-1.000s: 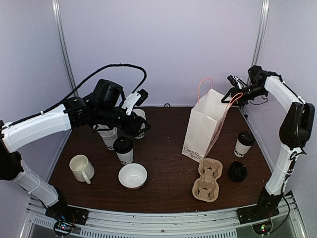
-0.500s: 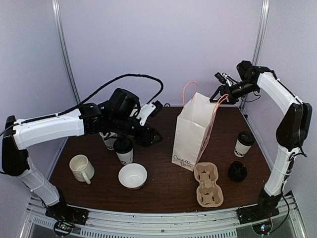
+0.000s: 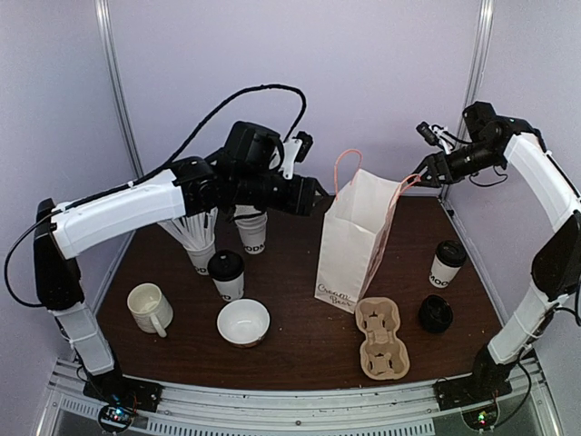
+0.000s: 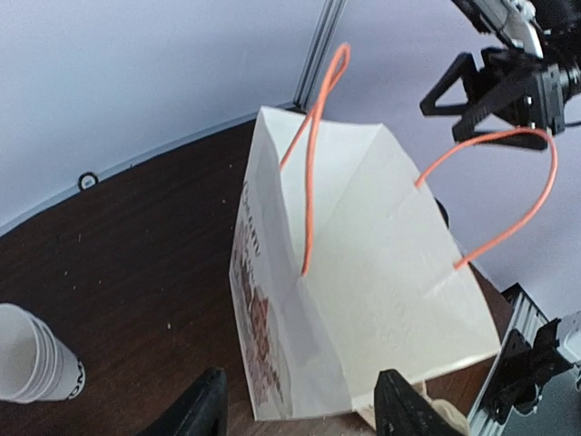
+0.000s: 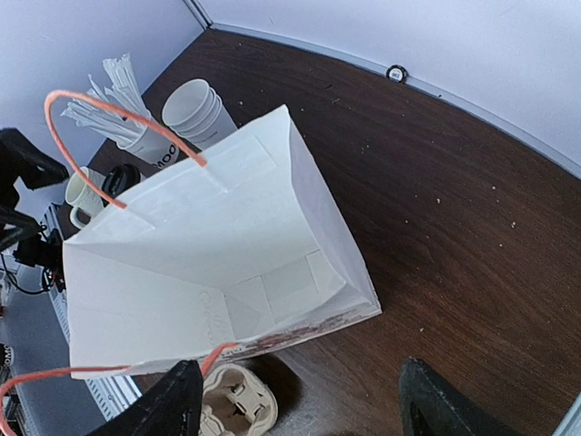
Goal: Pack the takeout coffee
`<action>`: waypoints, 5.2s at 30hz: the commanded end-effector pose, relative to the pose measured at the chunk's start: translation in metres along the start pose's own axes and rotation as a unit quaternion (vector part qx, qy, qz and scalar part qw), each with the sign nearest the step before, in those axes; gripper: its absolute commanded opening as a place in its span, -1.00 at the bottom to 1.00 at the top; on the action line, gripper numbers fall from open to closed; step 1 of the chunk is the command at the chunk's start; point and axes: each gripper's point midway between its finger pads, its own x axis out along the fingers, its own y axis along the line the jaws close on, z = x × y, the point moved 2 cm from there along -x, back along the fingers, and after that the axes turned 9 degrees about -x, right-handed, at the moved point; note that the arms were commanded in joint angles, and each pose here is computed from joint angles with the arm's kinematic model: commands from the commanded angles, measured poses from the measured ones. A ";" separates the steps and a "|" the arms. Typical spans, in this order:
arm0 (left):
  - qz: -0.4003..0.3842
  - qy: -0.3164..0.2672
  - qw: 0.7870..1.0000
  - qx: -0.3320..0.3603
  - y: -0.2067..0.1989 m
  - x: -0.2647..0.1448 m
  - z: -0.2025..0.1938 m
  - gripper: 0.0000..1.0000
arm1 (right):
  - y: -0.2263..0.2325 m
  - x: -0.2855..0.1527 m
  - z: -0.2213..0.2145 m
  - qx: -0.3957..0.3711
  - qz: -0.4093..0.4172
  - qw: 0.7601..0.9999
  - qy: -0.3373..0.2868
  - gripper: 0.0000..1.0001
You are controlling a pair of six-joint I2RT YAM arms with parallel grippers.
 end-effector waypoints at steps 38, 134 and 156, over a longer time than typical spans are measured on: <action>-0.088 0.126 0.987 0.041 0.024 0.041 0.032 -1.00 | 0.101 -0.002 -0.137 -0.179 0.143 0.968 0.101 0.54; 0.166 -0.033 0.980 0.107 0.103 -0.120 0.067 0.82 | 0.084 0.124 -0.248 -0.144 0.050 0.897 0.414 -0.15; 0.154 -0.010 0.983 0.097 0.106 -0.108 0.050 0.82 | 0.058 0.133 -0.227 -0.143 0.004 0.915 0.378 0.17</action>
